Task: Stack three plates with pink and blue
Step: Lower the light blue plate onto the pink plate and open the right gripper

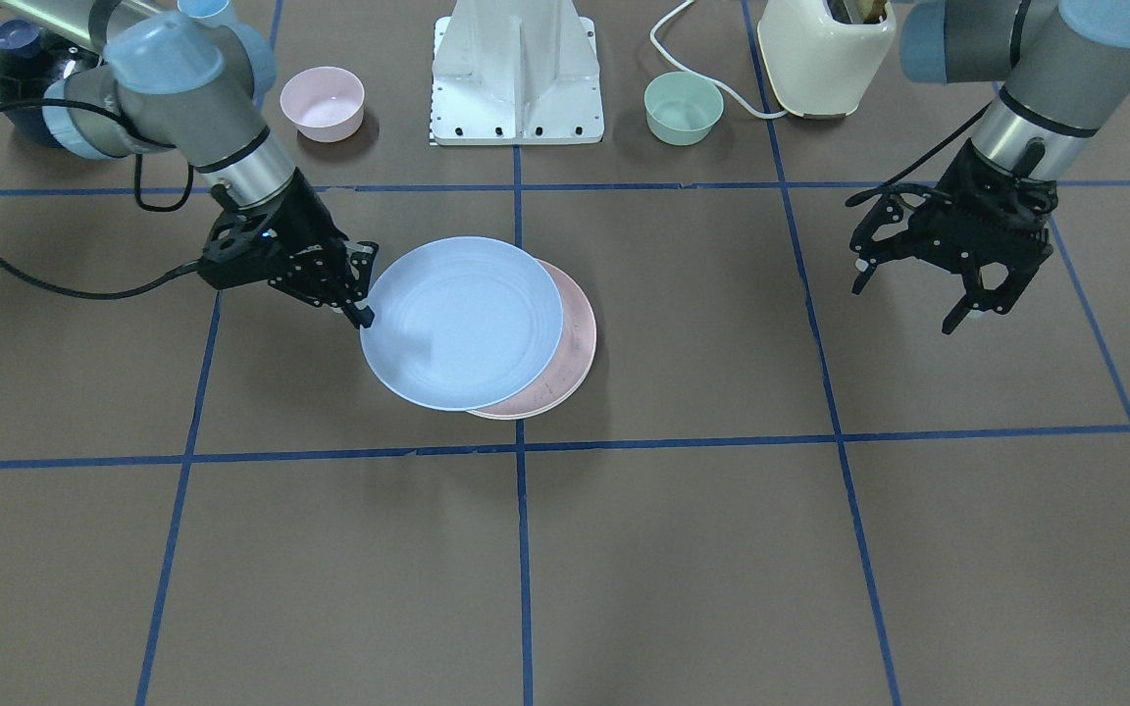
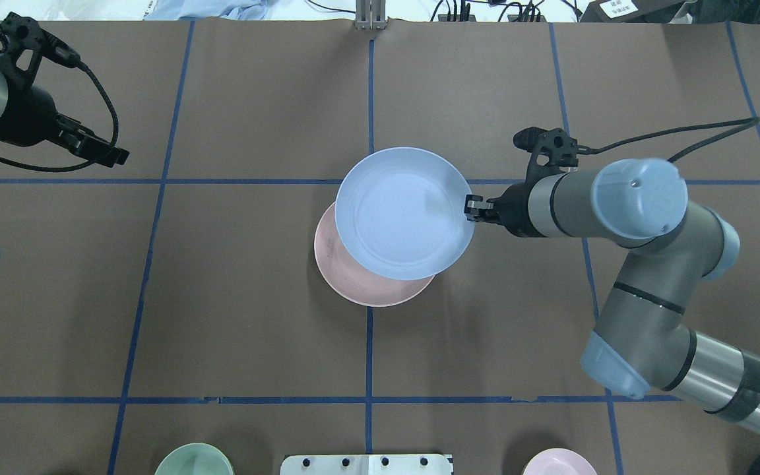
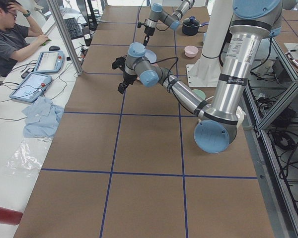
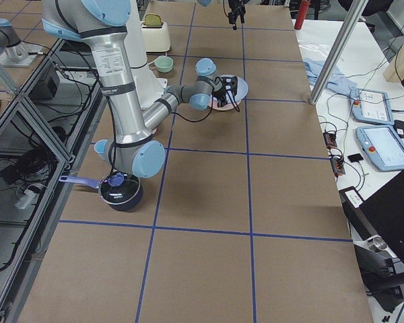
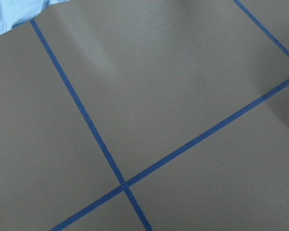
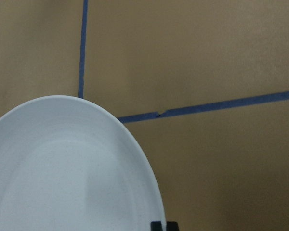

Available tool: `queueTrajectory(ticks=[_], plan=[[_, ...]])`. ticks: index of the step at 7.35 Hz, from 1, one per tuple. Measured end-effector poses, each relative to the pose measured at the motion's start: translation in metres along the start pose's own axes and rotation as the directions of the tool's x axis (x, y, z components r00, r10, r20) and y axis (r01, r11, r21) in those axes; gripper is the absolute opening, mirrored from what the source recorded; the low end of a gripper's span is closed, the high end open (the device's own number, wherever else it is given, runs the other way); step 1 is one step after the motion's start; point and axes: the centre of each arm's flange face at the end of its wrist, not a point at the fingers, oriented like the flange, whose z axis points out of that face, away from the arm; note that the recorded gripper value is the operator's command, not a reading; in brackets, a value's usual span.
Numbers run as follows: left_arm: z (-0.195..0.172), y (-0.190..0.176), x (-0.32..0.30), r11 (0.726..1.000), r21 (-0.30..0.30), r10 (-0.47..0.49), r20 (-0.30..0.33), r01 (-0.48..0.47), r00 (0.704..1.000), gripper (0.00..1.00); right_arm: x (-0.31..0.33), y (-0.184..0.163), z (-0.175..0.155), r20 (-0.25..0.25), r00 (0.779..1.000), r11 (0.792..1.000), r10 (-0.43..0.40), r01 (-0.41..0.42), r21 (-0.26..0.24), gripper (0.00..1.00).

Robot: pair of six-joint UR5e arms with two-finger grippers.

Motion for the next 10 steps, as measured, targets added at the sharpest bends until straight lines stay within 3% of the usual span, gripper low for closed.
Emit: queueTrajectory(ticks=[2, 4, 10], plan=[[0.001, 0.0, 0.0, 1.0, -0.001, 0.0, 0.0, 0.0, 1.0, 1.0, -0.008, 0.026, 0.014, -0.038, 0.999, 1.0, -0.014, 0.014, -0.011, 0.0], [0.001, 0.0, 0.0, 1.0, -0.001, 0.0, 0.0, 0.0, 1.0, 1.0, -0.018, 0.04, 0.025, -0.045, 0.999, 0.999, -0.027, 0.026, -0.02, 0.0], [0.001, 0.001, 0.0, 1.0, -0.001, -0.001, 0.0, 0.001, 1.0, 1.0, -0.027, 0.036, 0.041, -0.074, 0.997, 0.999, -0.034, 0.034, 0.006, 0.0]])
